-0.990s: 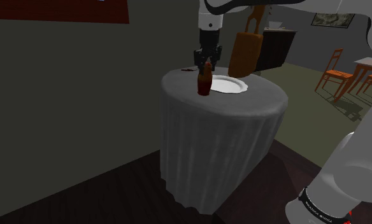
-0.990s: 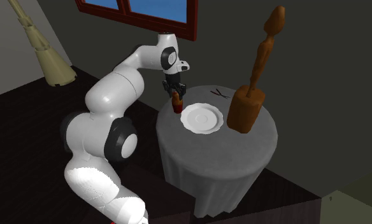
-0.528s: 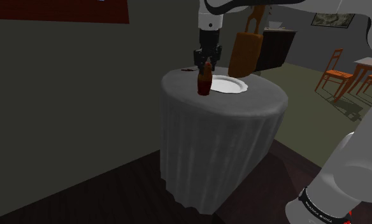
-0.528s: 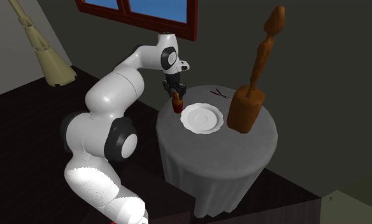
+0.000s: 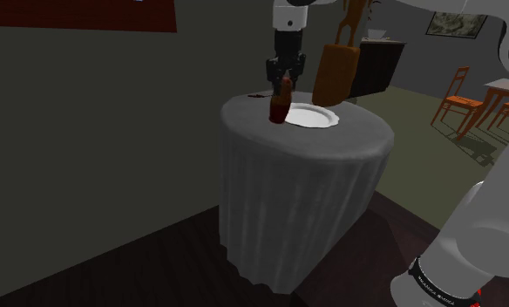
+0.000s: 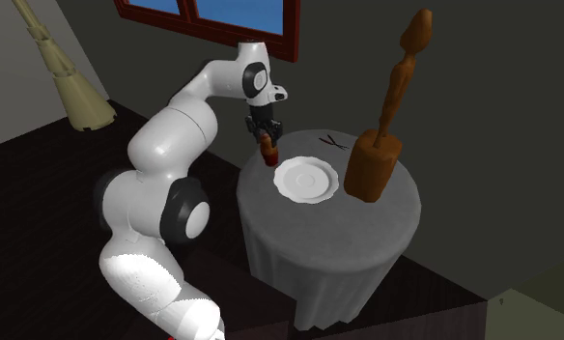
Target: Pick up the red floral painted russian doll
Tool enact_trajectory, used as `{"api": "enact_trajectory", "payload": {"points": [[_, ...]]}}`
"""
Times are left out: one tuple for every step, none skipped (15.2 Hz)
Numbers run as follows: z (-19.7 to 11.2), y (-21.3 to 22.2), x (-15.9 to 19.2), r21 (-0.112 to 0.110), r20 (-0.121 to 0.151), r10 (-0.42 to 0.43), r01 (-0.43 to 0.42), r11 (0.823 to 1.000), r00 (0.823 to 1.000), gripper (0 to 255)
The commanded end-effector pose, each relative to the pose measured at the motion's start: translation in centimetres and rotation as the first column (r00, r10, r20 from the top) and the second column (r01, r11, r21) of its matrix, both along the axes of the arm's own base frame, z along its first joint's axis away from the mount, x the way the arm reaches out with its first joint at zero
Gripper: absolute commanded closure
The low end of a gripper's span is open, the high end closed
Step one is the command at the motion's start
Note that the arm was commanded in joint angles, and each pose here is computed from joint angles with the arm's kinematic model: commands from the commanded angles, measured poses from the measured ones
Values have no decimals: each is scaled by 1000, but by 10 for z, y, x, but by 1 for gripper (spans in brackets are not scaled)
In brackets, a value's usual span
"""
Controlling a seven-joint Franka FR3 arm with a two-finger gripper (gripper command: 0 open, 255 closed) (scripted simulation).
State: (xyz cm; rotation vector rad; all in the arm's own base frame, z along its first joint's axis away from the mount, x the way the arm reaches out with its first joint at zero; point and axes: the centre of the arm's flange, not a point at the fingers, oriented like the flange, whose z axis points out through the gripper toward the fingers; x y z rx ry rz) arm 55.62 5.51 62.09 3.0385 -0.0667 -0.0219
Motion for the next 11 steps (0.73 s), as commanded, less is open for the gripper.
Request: {"api": "enact_trajectory", "payload": {"points": [[11, 0, 1, 0, 0, 0, 0, 1000, 1000, 255], [16, 0, 1, 0, 0, 0, 0, 1000, 1000, 255], [21, 0, 1, 0, 0, 0, 0, 1000, 1000, 255], [27, 0, 1, 0, 0, 0, 0, 1000, 1000, 255], [32, 0, 1, 0, 0, 0, 0, 1000, 1000, 255], [37, 0, 1, 0, 0, 0, 0, 1000, 1000, 255], [43, 0, 1, 0, 0, 0, 0, 1000, 1000, 255], [48, 0, 1, 0, 0, 0, 0, 1000, 1000, 255], [53, 0, 1, 0, 0, 0, 0, 1000, 1000, 255], [54, 0, 1, 0, 0, 0, 0, 1000, 1000, 255], [54, 0, 1, 0, 0, 0, 0, 1000, 1000, 255]]}}
